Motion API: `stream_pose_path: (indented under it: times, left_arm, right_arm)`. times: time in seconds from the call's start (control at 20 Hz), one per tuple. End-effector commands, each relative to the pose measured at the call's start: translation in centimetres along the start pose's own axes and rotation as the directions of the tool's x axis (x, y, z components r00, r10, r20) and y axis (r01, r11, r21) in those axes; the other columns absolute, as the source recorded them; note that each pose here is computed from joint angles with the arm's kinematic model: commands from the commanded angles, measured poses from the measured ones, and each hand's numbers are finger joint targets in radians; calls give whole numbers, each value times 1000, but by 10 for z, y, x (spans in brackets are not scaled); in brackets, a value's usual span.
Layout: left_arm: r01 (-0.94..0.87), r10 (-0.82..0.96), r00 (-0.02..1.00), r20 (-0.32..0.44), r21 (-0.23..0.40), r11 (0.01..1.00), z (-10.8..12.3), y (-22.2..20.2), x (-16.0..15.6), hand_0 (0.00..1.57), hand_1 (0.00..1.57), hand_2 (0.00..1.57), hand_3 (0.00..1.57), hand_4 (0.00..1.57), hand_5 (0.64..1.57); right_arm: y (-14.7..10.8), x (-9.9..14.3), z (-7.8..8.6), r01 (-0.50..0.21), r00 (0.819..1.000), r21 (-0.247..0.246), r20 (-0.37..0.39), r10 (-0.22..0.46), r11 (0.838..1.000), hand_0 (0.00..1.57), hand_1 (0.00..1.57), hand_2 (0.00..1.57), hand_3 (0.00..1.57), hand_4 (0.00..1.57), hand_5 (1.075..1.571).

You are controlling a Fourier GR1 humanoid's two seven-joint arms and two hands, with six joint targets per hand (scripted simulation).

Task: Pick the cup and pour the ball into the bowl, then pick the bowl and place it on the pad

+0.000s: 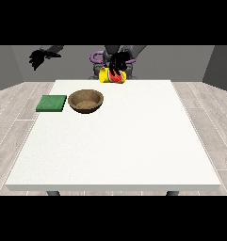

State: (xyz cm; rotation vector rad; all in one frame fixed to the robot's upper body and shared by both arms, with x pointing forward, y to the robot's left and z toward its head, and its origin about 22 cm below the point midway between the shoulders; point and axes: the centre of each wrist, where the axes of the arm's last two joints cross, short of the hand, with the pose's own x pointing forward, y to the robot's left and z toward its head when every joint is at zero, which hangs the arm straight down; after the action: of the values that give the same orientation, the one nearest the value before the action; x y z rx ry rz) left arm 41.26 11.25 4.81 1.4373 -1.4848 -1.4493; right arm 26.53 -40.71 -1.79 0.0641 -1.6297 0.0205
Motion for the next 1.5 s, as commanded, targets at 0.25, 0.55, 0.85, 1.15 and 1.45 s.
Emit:
stream_pose_path:
  times: [0.25,0.55,0.85,1.15,1.45]
  left_arm:
    - [528,-522,822,229,38,848,-1,0,41,1520,1520,1571,1571,1504,1232]
    - [629,-618,721,313,80,773,3,12,81,1449,1449,1571,1571,1529,1137]
    - [502,-497,812,306,65,862,0,15,57,1449,1449,1571,1571,1535,1136]
    - [-323,336,925,-178,100,941,-8,34,22,1236,1236,1543,1425,1513,1196]
    - [-769,812,490,-319,281,574,30,7,10,0,0,0,0,419,1561]
  right_arm:
    - [11,-6,-7,14,1000,41,8,-14,999,0,0,0,0,0,1571]
    - [-5,-1,-5,8,1000,-21,-1,-8,1000,0,0,0,0,0,1571]
    - [17,-16,-7,41,994,-82,-100,-50,996,0,0,0,0,0,1567]
    - [-16,-3,7,27,997,-134,-62,-35,991,0,0,0,0,104,1565]
    - [22,1,-25,69,997,-86,27,-67,994,0,0,0,0,354,1567]
